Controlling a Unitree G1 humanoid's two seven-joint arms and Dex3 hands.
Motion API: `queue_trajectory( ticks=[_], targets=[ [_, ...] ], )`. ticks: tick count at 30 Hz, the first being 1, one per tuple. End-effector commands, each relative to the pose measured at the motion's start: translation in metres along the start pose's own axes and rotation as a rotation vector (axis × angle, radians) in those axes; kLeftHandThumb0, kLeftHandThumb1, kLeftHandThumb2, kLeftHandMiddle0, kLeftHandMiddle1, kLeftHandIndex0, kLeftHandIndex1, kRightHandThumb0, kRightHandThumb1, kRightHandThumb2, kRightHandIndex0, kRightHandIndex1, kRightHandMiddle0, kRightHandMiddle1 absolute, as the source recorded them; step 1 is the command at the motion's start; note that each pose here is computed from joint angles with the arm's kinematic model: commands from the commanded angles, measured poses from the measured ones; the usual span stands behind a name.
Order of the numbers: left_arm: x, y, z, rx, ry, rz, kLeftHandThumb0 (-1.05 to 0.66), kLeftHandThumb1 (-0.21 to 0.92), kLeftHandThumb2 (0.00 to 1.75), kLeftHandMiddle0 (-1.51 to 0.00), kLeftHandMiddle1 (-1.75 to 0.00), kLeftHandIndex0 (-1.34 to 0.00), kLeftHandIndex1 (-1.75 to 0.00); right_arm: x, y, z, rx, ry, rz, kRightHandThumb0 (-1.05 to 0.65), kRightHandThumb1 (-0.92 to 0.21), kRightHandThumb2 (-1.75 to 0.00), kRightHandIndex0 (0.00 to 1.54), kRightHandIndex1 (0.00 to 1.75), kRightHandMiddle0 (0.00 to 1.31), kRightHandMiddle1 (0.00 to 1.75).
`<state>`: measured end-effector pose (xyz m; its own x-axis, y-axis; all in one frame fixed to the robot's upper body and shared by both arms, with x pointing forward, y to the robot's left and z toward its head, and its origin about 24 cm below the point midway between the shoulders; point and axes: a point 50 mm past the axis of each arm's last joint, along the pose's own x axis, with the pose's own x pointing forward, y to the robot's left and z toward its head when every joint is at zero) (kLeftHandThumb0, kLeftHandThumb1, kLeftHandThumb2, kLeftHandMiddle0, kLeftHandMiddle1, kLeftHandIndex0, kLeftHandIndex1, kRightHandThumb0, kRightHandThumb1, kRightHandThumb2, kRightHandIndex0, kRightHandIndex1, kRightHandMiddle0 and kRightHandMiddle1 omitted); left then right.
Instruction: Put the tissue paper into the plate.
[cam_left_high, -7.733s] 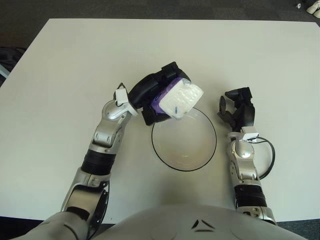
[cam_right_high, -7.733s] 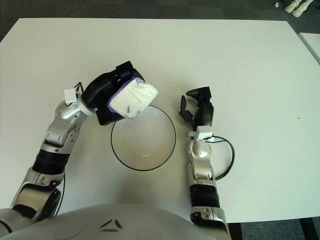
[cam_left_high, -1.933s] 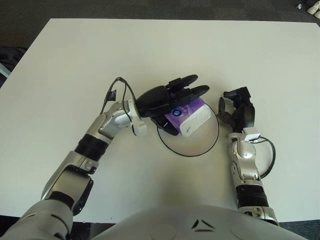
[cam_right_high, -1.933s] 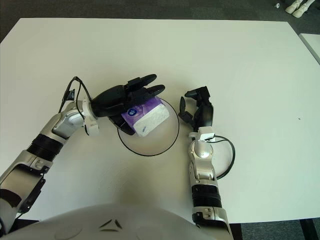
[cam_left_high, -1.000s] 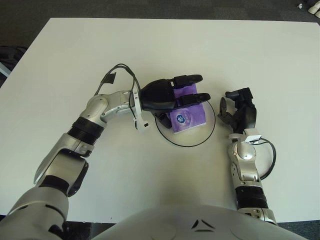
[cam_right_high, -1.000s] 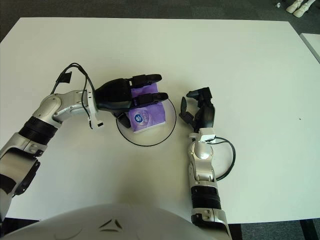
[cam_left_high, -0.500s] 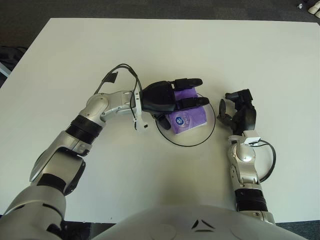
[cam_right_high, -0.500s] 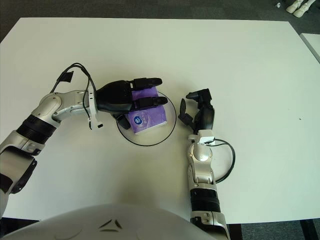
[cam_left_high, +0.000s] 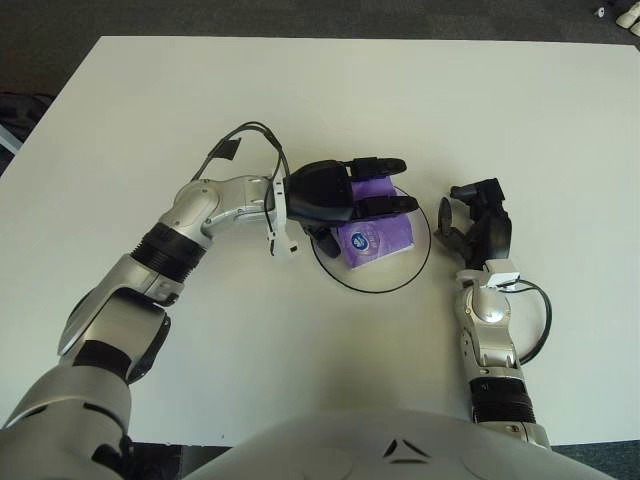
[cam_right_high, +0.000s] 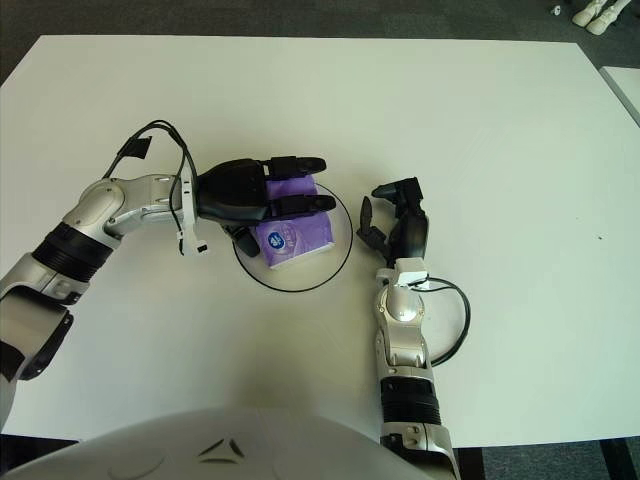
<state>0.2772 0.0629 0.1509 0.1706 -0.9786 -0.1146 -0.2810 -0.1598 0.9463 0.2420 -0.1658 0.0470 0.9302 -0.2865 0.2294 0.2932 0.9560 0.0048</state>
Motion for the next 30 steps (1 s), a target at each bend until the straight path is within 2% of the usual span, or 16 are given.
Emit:
queue_trajectory(
  ticks=[1,9,16,23,30],
  targets=[
    [-0.003,0.004,-0.001,0.008,-0.014,-0.014,-1.05,0.92,0.64,0.0,0.0,0.0,0.0,-0.021,-0.005,-0.028,-0.026,0.168,-0.02,-0.38,-0.71,-0.82,0.52,1.19,0.32,1.75],
    [-0.005,0.01,-0.006,0.005,-0.006,0.015,-1.05,0.92,0.59,0.0,0.0,0.0,0.0,-0.022,-0.003,-0.026,-0.022,0.159,-0.008,-0.38,-0.71,-0.82,0.5,1.17,0.32,1.75],
    [-0.008,0.015,-0.02,0.012,0.032,0.086,-1.05,0.92,0.5,0.0,0.0,0.0,0.0,-0.017,-0.006,-0.032,-0.038,0.169,0.008,-0.39,-0.68,-0.86,0.52,1.19,0.34,1.75],
    [-0.017,0.025,-0.029,0.015,0.034,0.131,-1.05,0.92,0.43,0.0,0.0,0.0,0.0,-0.018,-0.007,-0.033,-0.026,0.148,0.01,-0.37,-0.77,-0.74,0.53,1.18,0.28,1.75],
    [-0.025,0.028,-0.033,-0.094,0.036,0.202,-1.05,0.92,0.43,0.0,0.0,0.0,0.0,-0.019,-0.008,-0.033,-0.025,0.142,0.007,-0.36,-0.82,-0.66,0.51,1.17,0.25,1.75]
  ],
)
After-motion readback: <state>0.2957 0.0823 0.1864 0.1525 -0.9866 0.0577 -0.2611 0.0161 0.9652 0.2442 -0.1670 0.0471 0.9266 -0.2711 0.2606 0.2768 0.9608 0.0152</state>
